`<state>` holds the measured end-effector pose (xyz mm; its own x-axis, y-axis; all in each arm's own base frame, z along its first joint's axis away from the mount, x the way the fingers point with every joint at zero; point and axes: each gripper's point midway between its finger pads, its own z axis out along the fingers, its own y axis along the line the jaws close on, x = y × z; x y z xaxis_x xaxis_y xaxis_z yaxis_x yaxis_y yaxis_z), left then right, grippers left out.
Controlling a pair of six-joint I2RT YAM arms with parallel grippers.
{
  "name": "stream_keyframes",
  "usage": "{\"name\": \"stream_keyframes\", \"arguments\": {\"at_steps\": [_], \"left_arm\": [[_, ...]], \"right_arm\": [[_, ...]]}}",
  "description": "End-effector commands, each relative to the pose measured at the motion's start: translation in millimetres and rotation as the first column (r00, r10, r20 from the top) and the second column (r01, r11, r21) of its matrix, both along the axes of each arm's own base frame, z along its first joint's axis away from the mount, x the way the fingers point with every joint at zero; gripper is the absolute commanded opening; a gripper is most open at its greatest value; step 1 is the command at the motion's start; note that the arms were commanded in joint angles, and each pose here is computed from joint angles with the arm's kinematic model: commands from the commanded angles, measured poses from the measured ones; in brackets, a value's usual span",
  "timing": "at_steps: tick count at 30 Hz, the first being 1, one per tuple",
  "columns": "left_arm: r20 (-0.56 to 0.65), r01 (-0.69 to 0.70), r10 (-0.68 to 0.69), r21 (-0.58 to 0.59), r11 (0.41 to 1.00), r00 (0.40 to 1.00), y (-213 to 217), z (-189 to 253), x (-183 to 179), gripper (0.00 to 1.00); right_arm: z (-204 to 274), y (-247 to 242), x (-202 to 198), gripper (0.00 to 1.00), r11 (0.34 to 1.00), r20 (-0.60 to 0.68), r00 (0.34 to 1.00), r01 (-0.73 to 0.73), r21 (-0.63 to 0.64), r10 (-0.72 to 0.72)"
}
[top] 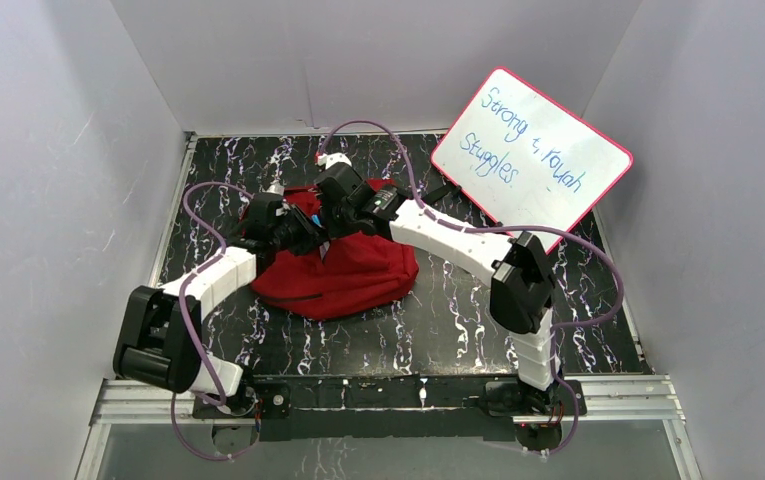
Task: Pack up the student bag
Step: Place the stationery in the student bag.
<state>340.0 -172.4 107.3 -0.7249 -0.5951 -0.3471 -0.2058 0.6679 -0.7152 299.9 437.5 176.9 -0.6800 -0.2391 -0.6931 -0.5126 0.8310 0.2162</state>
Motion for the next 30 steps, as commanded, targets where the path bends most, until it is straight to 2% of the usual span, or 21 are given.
{"name": "stream_keyframes", "arguments": {"at_steps": [1,13,20,26,30], "left_arm": [[0.080,0.032,-0.030,-0.024,0.999,0.996,-15.9,21.5,17.2,0.00],[0.106,0.177,-0.170,-0.059,0.982,0.980,-53.9,19.6,11.1,0.03],[0.095,0.153,-0.153,0.009,0.988,0.984,-44.0,22.6,8.8,0.37],[0.071,0.118,-0.125,0.087,0.989,0.990,-28.2,32.0,2.2,0.45],[0.075,0.075,-0.087,0.153,0.985,0.993,-11.1,46.6,-6.2,0.47]], "right_arm": [[67.1,9.9,1.5,0.00,0.982,0.099,0.995,-0.019,0.190,0.000],[65.4,3.0,3.4,0.00,0.975,0.091,0.996,-0.002,0.221,-0.019],[60.6,-3.2,3.7,0.00,0.976,0.080,0.996,0.009,0.216,-0.027],[56.5,-5.5,3.4,0.00,0.976,0.066,0.997,0.014,0.219,-0.029],[55.3,-7.7,2.9,0.00,0.976,0.064,0.997,0.017,0.217,-0.032]]}}
